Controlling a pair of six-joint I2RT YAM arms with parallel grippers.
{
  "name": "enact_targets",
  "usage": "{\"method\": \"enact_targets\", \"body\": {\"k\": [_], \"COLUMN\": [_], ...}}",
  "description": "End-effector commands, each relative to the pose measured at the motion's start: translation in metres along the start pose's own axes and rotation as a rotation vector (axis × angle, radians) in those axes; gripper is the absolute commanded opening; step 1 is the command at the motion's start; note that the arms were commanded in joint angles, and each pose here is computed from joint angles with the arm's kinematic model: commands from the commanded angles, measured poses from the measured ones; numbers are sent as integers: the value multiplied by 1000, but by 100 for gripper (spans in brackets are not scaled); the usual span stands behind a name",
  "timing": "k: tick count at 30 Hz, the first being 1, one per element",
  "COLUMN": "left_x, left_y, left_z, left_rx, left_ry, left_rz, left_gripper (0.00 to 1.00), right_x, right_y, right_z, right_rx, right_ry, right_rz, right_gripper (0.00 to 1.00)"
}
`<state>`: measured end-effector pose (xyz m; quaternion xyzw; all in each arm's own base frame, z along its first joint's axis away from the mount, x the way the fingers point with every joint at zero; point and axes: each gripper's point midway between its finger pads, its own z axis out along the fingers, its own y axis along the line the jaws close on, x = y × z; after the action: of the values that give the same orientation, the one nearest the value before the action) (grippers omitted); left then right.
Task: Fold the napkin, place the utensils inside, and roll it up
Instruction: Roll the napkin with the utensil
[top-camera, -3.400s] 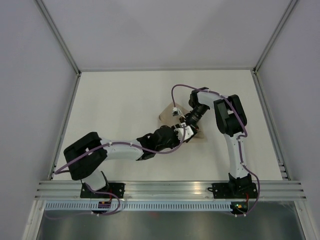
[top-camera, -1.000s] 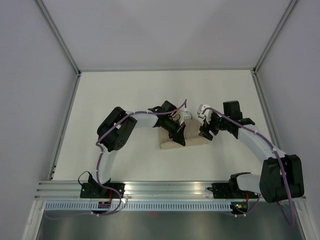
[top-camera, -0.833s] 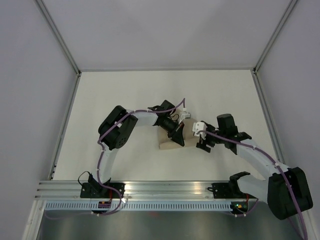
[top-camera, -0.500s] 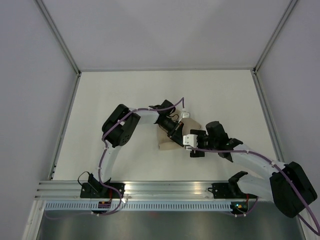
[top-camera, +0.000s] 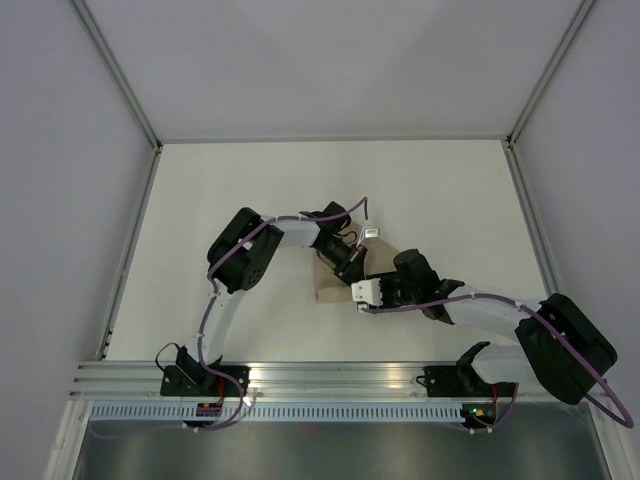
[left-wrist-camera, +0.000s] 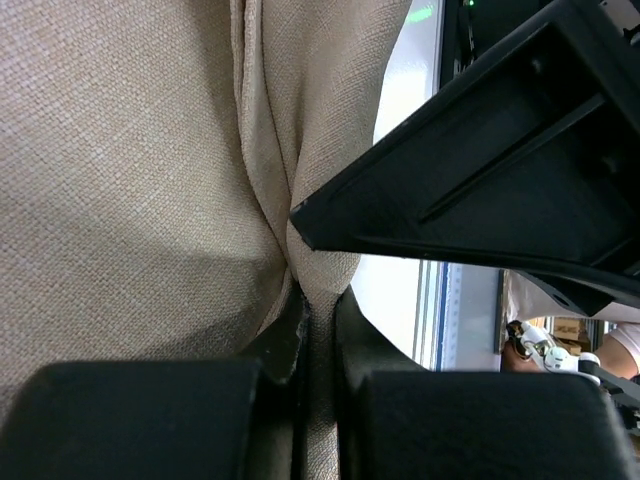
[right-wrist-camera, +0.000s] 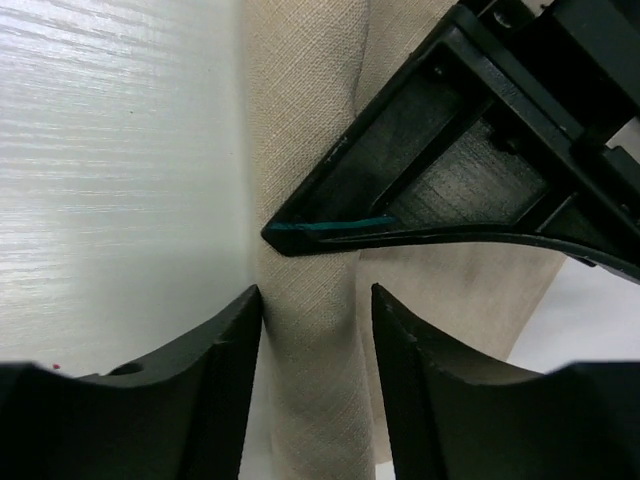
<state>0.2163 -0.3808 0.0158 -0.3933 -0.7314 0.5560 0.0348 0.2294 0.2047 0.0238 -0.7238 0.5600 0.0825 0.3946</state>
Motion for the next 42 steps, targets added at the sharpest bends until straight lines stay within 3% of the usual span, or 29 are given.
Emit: {"method": "enact_targets", "body": {"k": [1,3,8,11,15,18,23,27,32,35,38,42], "left_x": [47,43,18,-6,-40,-61,-84,-91,-89,-73,-58,-44], "left_y": [44,43,35,23,3,-5,-5,3,-24,-41,-61,-80], "left_z": [8,7,-2,-13,-32,-54,-90,-139,-214,-236,-241,-237], "left_rx": [-152,-149,-145,-139,-142,-174,-280,-422,-626,-692,-781,-925], "left_ry": [108,102,46,-21,-123,-227,-382,-613,-1036,-1215,-1297,-1276], "left_rz": [-134,-125,-95,-52,16,33,65,14,123,164,268,441], "left_gripper": [2,4,24,33,34,45,44,44,44,44,44,44], "right_x": [10,12,17,18,20,22,22,21,25,28,29,31], "right_y": [2,6,23,33,48,54,64,64,66,65,67,57], "right_z": [4,4,3,1,-2,-1,-3,-4,-4,-5,-6,-4], "right_rx": [-16,-33,-115,-172,-254,-301,-381,-444,-570,-657,-762,-857], "right_ry": [45,54,74,79,90,98,104,102,103,108,120,125], "right_rz": [-22,-25,-2,3,11,27,58,109,196,262,329,405], "right_gripper": [49,39,12,2,1,0,0,0,0,0,1,1]}}
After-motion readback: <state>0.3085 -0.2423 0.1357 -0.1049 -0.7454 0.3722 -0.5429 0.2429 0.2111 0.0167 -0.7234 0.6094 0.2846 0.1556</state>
